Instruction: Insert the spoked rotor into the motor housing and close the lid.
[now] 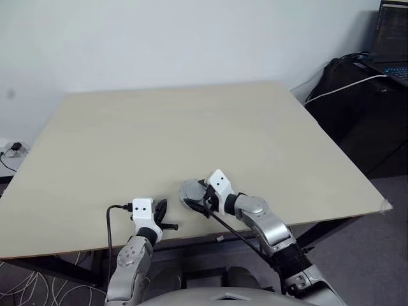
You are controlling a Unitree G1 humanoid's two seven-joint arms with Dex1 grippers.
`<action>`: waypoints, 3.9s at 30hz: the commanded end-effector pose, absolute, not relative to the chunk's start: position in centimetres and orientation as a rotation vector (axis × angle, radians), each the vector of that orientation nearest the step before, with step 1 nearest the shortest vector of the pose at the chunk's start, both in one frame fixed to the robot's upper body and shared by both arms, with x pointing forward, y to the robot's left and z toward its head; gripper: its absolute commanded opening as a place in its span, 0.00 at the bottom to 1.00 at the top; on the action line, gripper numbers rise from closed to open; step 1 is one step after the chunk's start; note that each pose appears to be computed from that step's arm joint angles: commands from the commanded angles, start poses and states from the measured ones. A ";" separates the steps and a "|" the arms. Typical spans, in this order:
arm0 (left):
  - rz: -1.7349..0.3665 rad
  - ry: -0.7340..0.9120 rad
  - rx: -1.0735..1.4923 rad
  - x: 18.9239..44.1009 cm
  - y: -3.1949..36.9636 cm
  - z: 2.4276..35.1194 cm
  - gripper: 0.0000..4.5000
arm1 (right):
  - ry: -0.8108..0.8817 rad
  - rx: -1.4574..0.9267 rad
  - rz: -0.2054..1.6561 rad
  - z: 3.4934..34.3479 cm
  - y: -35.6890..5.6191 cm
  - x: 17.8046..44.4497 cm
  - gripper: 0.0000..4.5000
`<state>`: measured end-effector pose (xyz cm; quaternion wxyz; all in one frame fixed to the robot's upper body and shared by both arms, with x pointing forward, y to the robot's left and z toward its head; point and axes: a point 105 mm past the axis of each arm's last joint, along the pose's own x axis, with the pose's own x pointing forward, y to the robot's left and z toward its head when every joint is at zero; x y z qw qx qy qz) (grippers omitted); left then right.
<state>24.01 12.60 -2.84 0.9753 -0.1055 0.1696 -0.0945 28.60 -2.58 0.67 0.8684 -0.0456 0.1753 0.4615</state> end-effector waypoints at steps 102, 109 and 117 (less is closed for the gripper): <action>-0.671 0.732 -0.263 29.2 9.8 0.2 0.00 | 0.443 -0.275 0.852 0.2 -2.0 29.5 0.72; -0.657 0.779 -0.229 28.9 9.8 -0.8 0.00 | 0.432 -0.279 0.851 0.3 -2.0 29.5 0.72; -0.655 0.775 -0.238 28.7 9.7 -0.9 0.00 | 0.375 -0.204 0.860 1.8 -1.8 29.7 1.00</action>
